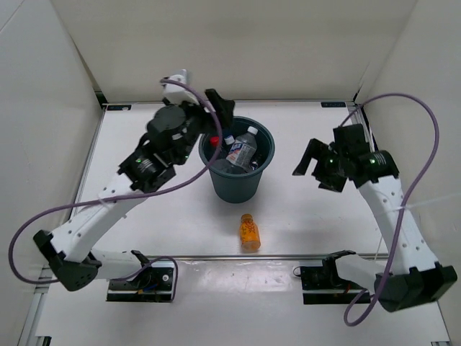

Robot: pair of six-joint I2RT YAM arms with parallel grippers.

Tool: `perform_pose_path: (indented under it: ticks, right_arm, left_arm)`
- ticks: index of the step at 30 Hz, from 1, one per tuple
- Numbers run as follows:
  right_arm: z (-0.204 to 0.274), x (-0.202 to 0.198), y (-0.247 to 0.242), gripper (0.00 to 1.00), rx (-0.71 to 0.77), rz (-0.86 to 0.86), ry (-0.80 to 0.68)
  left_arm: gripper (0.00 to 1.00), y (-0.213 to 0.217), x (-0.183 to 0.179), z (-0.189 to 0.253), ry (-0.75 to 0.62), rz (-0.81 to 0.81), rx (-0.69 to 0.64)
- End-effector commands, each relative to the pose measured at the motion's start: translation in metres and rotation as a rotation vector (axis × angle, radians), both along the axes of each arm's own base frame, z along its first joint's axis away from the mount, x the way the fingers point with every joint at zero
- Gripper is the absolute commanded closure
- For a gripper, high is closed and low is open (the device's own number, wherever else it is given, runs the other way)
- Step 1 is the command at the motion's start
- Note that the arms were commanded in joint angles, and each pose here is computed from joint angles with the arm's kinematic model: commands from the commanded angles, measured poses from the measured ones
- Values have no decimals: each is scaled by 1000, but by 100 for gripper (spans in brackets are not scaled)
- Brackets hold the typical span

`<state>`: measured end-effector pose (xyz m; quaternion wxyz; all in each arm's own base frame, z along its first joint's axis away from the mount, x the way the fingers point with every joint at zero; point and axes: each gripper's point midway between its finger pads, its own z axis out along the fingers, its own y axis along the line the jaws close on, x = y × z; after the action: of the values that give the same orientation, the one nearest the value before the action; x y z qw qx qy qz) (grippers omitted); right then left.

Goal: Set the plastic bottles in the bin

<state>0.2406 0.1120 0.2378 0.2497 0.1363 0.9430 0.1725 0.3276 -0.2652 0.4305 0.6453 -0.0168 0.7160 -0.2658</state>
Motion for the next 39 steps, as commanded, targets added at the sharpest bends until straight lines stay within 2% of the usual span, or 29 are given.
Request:
perform_pose_path:
  ticks: [1, 4, 5, 6, 9, 10, 13, 14, 16, 18, 19, 20, 22, 23, 26, 28, 33, 35, 39]
  right_arm:
    - [-6, 2, 15, 0, 125, 44, -60]
    - [-9, -5, 34, 0, 169, 180, -134]
    - [-5, -10, 36, 0, 166, 210, -203]
    - [-24, -9, 41, 0, 153, 235, -242]
    - [-32, -25, 63, 0, 145, 349, -399]
    - [-57, -36, 63, 0, 134, 367, -379]
    - [-77, -49, 86, 0, 151, 460, -417]
    - [-99, -56, 87, 0, 133, 477, -394]
    - [-106, -63, 104, 0, 160, 499, -393]
    - [-123, -70, 116, 0, 154, 531, -341]
    - [-135, -69, 121, 0, 130, 541, -310]
    - [-138, -71, 125, 0, 126, 549, -288]
    - [-150, -73, 135, 0, 102, 578, -255]
    - [-147, -71, 143, 1, 112, 590, -267]
    - [-153, -81, 159, 1, 123, 634, -263]
    - [-161, -80, 159, 1, 116, 598, -224]
    - [-179, -89, 156, 2, 96, 535, -165]
    - [-173, -93, 160, 2, 101, 549, -191]
    - [-127, -79, 178, 1, 150, 536, -317]
  left_arm:
    - [0, 40, -9, 39, -94, 77, -16]
    - [0, 61, -16, 40, -104, 136, -14]
    - [0, 70, -17, 39, -104, 174, -17]
    - [0, 93, -16, 38, -99, 282, -21]
    - [0, 137, -28, 25, -81, 440, -23]
    - [0, 157, -35, 15, -69, 495, 4]
    - [0, 182, -45, -5, -25, 558, 56]
    - [0, 190, -53, -19, 13, 567, 93]
    - [0, 202, -59, -34, 61, 609, 137]
    - [0, 209, -67, -47, 111, 625, 146]
    - [0, 218, -76, -67, 175, 637, 228]
    - [0, 222, -81, -74, 206, 644, 235]
    - [0, 229, -91, -89, 268, 684, 186]
    - [0, 240, -102, -99, 307, 706, 224]
    - [0, 248, -118, -125, 366, 701, 211]
    - [0, 255, -130, -127, 376, 696, 159]
    - [0, 267, -152, -138, 421, 675, 139]
    - [0, 274, -159, -134, 409, 672, 115]
    - [0, 277, -168, -139, 410, 641, 77]
